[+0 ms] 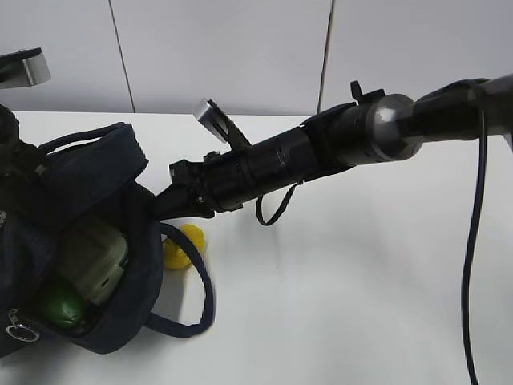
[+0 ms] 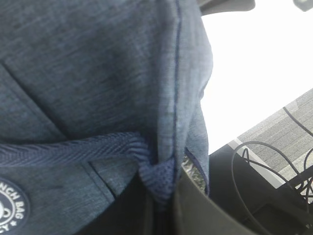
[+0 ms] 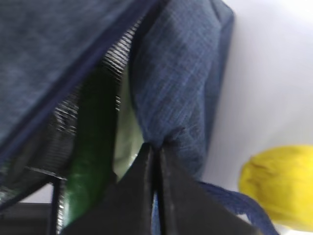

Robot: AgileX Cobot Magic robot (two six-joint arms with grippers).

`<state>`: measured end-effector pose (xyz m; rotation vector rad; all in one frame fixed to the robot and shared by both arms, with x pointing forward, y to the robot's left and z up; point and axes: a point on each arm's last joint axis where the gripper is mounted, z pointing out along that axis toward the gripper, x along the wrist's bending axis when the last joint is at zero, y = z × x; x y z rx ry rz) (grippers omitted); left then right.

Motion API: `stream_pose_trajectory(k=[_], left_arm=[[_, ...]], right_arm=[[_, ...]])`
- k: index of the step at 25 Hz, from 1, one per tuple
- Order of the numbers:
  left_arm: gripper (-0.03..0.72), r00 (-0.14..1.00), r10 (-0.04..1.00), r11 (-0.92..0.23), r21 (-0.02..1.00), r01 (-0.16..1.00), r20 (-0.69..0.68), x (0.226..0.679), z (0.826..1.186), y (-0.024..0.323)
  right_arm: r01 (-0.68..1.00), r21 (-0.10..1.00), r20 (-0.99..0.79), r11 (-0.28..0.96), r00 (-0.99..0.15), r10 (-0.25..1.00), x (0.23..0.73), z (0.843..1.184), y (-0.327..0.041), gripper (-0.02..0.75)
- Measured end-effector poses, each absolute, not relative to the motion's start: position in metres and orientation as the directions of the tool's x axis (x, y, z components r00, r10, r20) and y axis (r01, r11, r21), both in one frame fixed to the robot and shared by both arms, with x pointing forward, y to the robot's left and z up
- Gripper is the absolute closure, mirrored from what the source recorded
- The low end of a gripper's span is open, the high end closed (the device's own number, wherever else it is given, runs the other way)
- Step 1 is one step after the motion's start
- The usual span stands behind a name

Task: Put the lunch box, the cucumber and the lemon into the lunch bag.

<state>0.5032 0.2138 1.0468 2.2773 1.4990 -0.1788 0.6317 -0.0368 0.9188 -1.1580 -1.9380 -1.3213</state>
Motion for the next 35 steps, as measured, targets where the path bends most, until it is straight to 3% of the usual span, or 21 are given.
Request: stream_pose_trajectory(k=[12, 22, 35], left_arm=[[0.697, 0.396, 0.838, -0.309, 0.271, 0.912, -0.375, 0.503, 1.049, 0.209], [0.697, 0.392, 0.815, -0.262, 0.332, 0.906, -0.427, 0.508, 1.053, 0.206], [0.697, 0.341, 0.855, -0.234, 0.297, 0.926, -0.390, 0.515, 1.045, 0.232]], right_arm=[[0.843, 0.505, 0.820, 0.186, -0.536, 0.200, 0.643, 0.976, -0.023, 0.738], [0.815, 0.525, 0.782, 0.244, -0.575, 0.242, 0.650, 1.002, -0.021, 0.738], [0.805, 0.514, 0.779, 0.295, -0.582, 0.232, 0.644, 1.009, -0.018, 0.738]])
